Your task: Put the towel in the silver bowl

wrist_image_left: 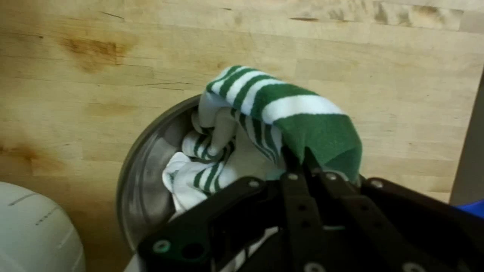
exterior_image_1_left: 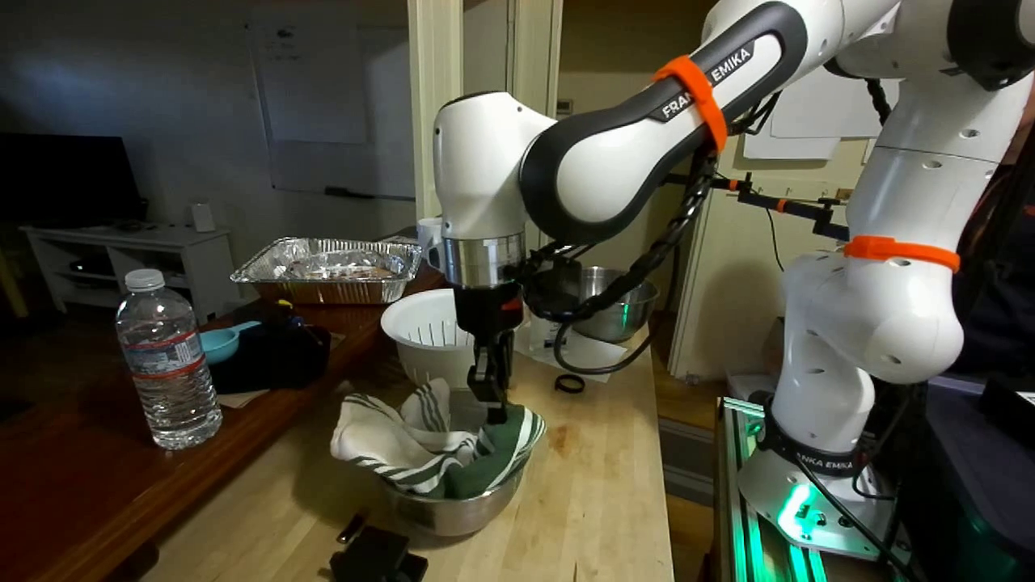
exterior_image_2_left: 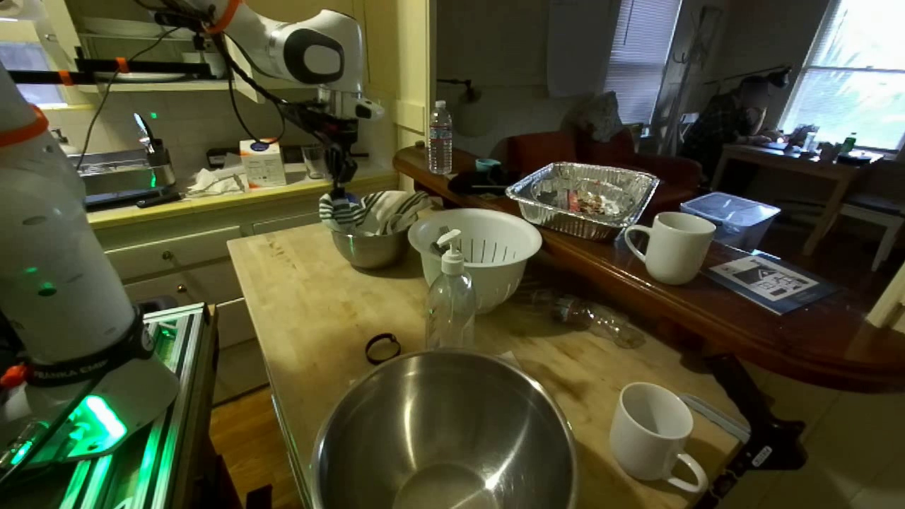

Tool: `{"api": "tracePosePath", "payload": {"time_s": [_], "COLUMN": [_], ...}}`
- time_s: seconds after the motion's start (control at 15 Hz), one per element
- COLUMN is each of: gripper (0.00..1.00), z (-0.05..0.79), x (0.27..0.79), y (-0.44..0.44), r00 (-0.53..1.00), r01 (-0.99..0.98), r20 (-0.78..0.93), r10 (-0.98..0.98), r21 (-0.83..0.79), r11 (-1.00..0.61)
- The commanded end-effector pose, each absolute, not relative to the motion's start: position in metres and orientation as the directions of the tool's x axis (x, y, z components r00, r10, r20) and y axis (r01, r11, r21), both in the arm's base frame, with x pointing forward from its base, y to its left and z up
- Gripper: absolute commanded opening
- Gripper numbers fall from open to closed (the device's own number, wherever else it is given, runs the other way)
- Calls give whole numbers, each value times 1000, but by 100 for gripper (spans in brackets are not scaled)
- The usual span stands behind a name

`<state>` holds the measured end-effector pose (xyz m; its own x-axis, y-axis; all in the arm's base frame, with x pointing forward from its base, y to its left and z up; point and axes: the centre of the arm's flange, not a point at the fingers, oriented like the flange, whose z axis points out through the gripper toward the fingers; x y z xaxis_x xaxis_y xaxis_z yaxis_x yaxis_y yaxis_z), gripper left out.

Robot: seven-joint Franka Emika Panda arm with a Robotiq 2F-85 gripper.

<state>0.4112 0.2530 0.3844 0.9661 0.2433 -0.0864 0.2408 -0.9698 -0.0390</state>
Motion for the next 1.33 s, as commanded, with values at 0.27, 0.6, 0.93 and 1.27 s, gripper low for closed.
{"api": "tracePosePath", "payload": {"time_s": [0.27,0.6,0.93,1.27], "gripper": [1,1,1,30], "z": [323,283,251,244], "x": [459,485,490,485], "y": [236,246,263,274], "r00": [995,993,983,976], "r01": [99,116,168,194], "r20": [1,-37,-102,-134], "r10": [100,111,152,174], "r21": [170,194,176,157], "r11": [-981,-974,-970,-968]}}
